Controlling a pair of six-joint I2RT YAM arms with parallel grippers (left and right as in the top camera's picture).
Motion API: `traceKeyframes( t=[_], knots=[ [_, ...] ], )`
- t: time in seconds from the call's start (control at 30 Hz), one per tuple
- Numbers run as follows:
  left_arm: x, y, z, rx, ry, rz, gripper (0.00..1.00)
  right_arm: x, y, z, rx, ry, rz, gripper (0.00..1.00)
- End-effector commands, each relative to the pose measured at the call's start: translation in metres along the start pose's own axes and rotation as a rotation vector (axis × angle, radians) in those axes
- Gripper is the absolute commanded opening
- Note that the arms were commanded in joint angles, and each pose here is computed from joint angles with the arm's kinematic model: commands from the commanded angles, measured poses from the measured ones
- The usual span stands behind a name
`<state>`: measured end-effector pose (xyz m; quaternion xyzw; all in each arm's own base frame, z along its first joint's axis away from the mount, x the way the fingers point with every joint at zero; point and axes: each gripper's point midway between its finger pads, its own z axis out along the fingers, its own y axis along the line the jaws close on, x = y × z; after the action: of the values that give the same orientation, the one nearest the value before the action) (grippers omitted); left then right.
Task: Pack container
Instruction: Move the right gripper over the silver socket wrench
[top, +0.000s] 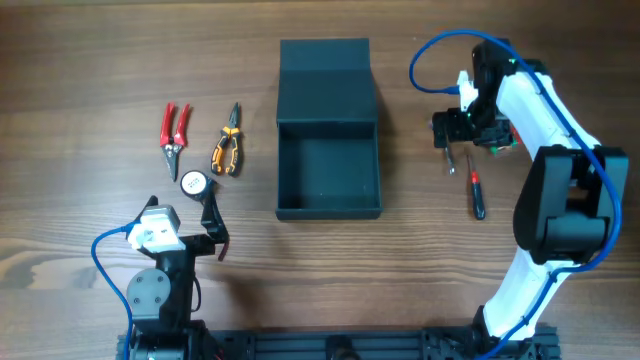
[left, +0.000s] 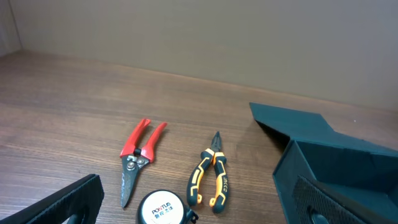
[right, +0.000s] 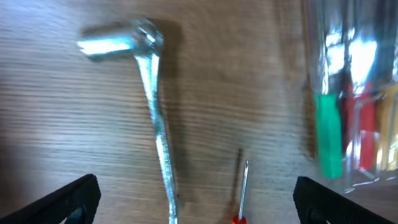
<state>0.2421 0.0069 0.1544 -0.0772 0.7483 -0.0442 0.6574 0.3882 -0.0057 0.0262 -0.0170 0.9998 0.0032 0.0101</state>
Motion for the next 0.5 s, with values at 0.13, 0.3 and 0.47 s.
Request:
traceKeyframes(
  t=[0.13, 0.3, 0.47],
  knots=[
    [0.001, -0.005, 0.0, 0.024, -0.002, 0.024, 1.0, 0.016, 0.008, 0.02, -0.045, 0.052, -0.06, 1.0],
    [0.001, -0.005, 0.0, 0.025, -0.002, 0.024, 1.0, 0.015, 0.015, 0.02, -0.084, 0.045, -0.132, 1.0],
    [0.001, -0.005, 0.0, 0.025, -0.002, 0.024, 1.0, 0.003, 0.023, 0.02, -0.12, -0.015, -0.217, 1.0]
  ],
)
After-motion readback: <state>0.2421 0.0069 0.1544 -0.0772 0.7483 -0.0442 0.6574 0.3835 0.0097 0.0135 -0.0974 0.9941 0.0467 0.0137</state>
